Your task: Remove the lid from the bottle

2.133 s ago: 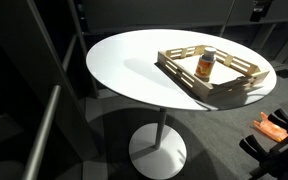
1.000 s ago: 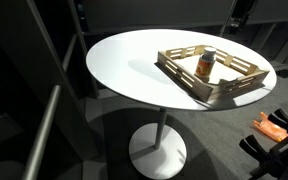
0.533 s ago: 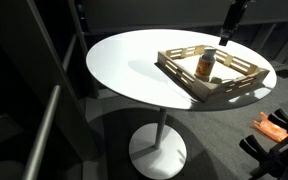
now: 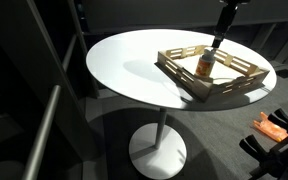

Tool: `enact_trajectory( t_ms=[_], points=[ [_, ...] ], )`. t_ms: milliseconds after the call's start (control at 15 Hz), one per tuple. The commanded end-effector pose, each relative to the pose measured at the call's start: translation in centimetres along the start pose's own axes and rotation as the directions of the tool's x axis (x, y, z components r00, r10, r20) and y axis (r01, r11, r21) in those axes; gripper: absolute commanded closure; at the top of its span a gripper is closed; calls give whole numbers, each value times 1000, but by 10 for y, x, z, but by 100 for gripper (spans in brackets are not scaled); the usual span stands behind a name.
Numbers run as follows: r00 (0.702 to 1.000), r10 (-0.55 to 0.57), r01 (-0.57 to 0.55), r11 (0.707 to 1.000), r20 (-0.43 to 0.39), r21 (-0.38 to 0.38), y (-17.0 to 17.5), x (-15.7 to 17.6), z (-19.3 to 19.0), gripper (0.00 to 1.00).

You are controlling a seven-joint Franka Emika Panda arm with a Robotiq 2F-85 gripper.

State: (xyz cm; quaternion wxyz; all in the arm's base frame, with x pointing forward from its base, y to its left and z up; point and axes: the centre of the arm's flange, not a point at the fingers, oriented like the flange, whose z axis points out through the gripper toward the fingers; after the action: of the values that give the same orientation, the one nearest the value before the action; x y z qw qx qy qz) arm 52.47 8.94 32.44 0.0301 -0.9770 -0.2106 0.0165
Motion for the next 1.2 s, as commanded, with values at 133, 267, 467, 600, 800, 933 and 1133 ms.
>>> enact_trajectory(
  t_ms=[133,267,467,600,800,933,1133],
  points=[
    [1000,-20,20,997,-6,-81,-2,16,4,0],
    [1000,-21,20,996,-5,-92,0,17,6,0],
    [1000,-21,21,996,-3,-84,1,18,10,0],
    [1000,-20,19,997,-3,-77,1,18,12,0],
    [1000,-18,18,997,-1,-77,2,19,14,9],
    [1000,-17,17,997,1,-77,2,20,15,13],
    [1000,-17,17,997,4,-77,2,22,17,19]
  ],
)
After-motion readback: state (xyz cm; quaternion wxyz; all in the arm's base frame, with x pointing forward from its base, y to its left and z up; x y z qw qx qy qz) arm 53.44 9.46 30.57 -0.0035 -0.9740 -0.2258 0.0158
